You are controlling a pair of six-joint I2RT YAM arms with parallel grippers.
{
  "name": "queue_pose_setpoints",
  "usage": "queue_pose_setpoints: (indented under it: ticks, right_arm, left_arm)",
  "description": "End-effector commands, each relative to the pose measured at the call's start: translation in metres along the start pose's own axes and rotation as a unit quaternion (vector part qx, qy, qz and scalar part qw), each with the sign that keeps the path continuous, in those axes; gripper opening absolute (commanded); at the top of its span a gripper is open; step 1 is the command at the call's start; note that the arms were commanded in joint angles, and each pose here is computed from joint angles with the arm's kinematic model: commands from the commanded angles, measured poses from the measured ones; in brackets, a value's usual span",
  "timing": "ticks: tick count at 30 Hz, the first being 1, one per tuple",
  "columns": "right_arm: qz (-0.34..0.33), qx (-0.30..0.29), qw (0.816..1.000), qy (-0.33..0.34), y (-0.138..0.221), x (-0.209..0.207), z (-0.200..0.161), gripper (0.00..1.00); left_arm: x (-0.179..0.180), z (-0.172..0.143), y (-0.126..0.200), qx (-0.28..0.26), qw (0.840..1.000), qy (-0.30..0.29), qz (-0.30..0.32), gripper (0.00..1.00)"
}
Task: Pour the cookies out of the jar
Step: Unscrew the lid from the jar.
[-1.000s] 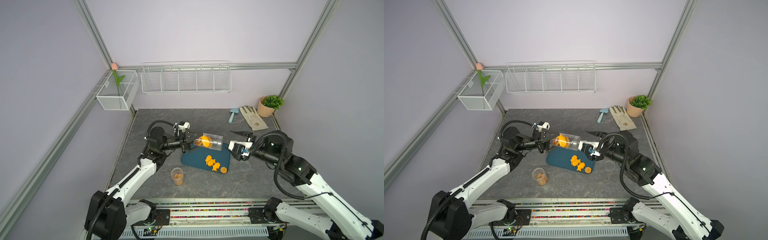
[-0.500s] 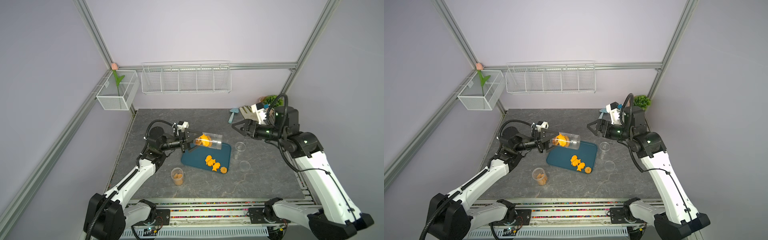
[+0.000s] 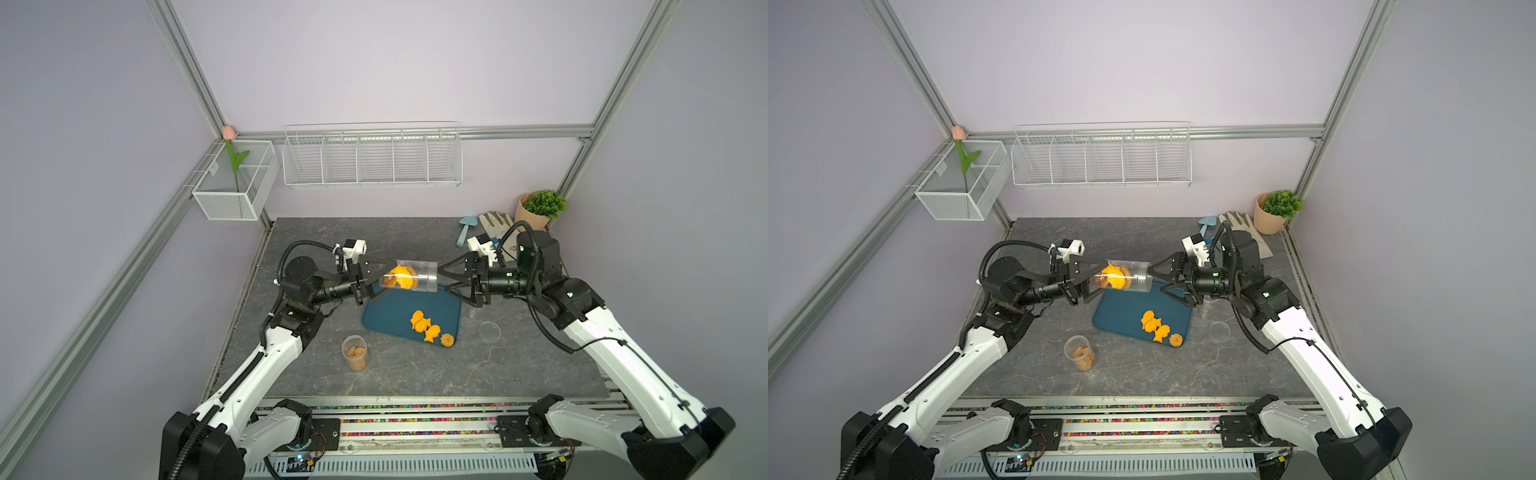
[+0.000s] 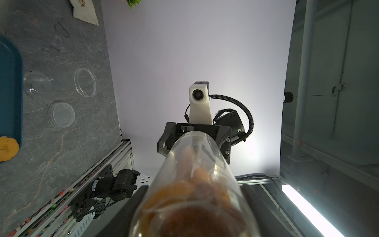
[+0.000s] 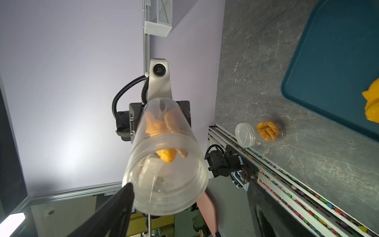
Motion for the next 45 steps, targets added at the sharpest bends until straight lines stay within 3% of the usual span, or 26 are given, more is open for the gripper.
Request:
queue_pose_setpoints:
  ticks: [1,10,19,30,39,45]
  right_arm:
    - [0.040,0.017,0.999,0.002,-0.007,0.016,-0.006,0.88]
    - [0.046,-0.011,0.999,0.007,-0.001,0.023,-0.004,0.88]
    - [0.032,-0.061,0.997,-0.033,0.009,0.011,-0.005,0.88]
    - [0.068,0.023,0.997,-0.010,-0.012,0.028,-0.011,0.91]
    - [0.078,0.027,0.997,0.002,-0.014,0.032,-0.015,1.00]
    - [0.077,0.029,0.997,0.006,-0.010,0.030,-0.020,0.95]
  left_arm:
    - [-0.014,-0.012,-0.002,0.025,0.999,-0.021,-0.010,0.66]
    - [-0.015,-0.016,0.001,0.024,0.999,-0.024,-0.009,0.66]
    - [-0.013,-0.012,-0.001,0.021,0.999,-0.025,-0.010,0.66]
    - [-0.011,-0.012,-0.002,0.023,0.999,-0.021,-0.010,0.66]
    - [-0.011,-0.015,0.000,0.026,0.999,-0.021,-0.009,0.66]
    - [-0.012,-0.014,-0.001,0.027,0.999,-0.021,-0.009,0.66]
Point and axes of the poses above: each gripper's point midway between its finger pads, its own y axis back along the fingers, its own x axis along the line the jaws close on, z = x × y, the point moved 4 cm from there along y, back along the fingers, and after that the axes turned 2 degrees about y, right-handed, at the moved point
